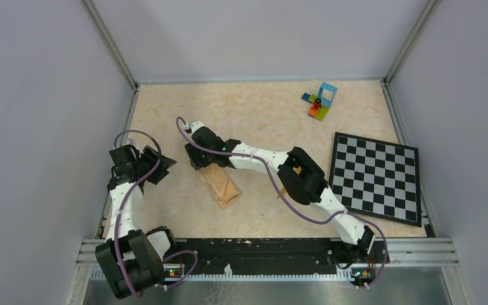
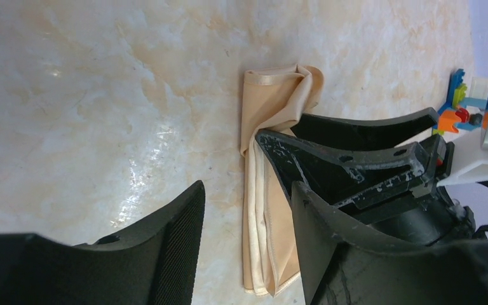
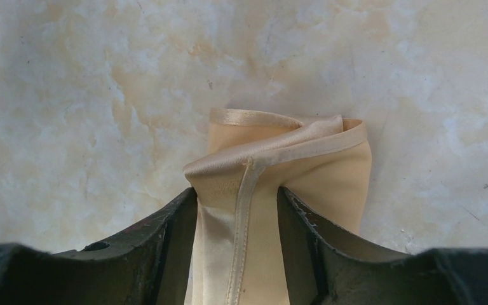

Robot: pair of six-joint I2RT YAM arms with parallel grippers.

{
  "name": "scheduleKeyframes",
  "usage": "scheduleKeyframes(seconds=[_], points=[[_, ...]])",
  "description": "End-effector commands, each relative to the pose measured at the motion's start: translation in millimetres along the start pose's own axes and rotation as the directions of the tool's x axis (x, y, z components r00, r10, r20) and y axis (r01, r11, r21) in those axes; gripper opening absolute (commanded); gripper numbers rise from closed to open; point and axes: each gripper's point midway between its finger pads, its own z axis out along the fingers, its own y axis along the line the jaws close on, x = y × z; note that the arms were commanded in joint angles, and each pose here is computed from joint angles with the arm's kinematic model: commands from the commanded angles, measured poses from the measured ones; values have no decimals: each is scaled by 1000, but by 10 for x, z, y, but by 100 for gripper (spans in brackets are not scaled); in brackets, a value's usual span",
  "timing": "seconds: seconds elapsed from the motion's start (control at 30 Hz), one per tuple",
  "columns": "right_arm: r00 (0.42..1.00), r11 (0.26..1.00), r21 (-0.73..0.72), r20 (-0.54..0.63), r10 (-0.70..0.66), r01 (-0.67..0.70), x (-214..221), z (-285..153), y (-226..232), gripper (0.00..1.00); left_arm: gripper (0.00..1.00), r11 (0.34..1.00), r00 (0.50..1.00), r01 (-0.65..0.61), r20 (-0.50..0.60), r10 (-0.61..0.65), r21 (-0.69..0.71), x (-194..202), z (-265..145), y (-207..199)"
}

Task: Fold the napkin into a case and place the utensils inside
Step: Stuff the top corner of the smaller-rectangle-folded napkin at the center of the board.

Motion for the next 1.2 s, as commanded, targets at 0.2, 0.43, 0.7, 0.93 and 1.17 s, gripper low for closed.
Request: scheduleKeyframes(seconds=[0.2,0.43,0.7,0.93,1.17], points=[[998,999,22,60,-27,26,-162,29,180,40,59,995,998,49,48,-45,-88,-112,10,135],[997,999,5,72,-32,31,-247,52,236,21,58,995,998,48,31,-46,-89,-71,52,177],[997,999,-18,67,-29,30,-267,54,263,0,58,998,1000,14,4,-14,-53,-43,72,132],[997,985,-172,70,24,-12,-440,-227,307,0,54,991,996,-63,-52,69,119,50,126,-89],[997,977,-204,43,68,-58,-438,-375,63,0,45,979,986,-130,-83,144,156,-34,252,-142]])
